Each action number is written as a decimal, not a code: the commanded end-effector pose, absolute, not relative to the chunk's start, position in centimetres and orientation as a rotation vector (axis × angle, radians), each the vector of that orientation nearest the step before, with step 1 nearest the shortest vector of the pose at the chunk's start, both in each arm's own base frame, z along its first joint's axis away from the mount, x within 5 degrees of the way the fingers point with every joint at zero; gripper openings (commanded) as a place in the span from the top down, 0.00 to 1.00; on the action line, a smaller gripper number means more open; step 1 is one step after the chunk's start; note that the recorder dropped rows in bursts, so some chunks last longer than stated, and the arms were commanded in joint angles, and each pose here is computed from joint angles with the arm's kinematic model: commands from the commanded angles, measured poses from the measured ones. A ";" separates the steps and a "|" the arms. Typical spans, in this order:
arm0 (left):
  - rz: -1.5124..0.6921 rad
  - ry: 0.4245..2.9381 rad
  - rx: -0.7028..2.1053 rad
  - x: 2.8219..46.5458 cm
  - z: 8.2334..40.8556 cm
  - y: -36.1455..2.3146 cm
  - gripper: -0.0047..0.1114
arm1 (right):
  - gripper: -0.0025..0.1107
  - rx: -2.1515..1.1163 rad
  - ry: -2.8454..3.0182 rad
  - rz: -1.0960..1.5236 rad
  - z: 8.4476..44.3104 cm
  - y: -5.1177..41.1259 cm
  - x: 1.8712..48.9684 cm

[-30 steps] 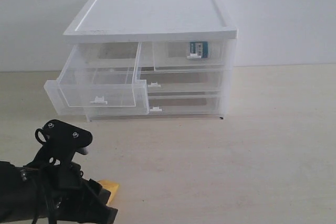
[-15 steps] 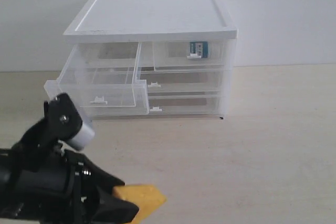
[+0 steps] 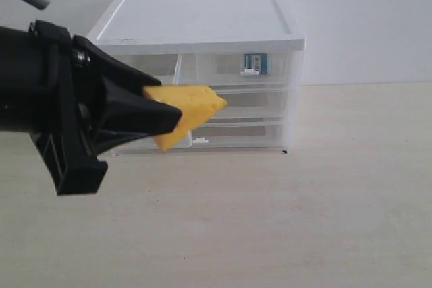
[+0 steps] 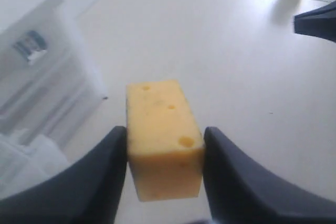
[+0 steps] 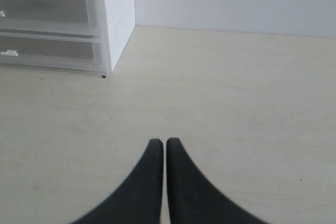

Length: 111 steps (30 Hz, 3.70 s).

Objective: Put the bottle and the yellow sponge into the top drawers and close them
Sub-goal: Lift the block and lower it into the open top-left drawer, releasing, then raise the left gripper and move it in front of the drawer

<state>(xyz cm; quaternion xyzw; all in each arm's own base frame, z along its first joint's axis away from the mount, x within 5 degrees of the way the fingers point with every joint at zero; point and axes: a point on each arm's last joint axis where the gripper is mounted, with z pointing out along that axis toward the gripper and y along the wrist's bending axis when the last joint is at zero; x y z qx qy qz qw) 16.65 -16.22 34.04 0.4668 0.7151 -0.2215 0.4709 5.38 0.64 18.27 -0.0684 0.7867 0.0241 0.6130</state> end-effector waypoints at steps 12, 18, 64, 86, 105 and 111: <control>-0.224 1.920 0.804 26.3 32.6 -12.3 0.92 | 0.98 -0.154 1.799 0.061 18.4 0.7 5.4; -0.218 1.988 0.737 29.4 30.1 -13.0 0.92 | 0.98 -0.156 1.799 0.060 18.4 0.7 5.4; -0.256 2.104 0.505 32.9 25.8 -13.8 0.45 | 0.98 -0.156 1.799 0.060 18.4 0.7 5.4; -0.457 2.343 0.823 23.7 31.2 -12.4 0.92 | 0.98 -0.156 1.799 0.060 18.4 0.7 5.4; -0.271 2.497 0.519 25.7 25.9 -11.2 0.92 | 0.98 -0.156 1.799 0.060 18.4 0.7 5.4; -0.324 2.457 0.561 26.7 24.4 -13.7 0.92 | 0.98 -0.156 1.799 0.060 18.4 0.7 5.4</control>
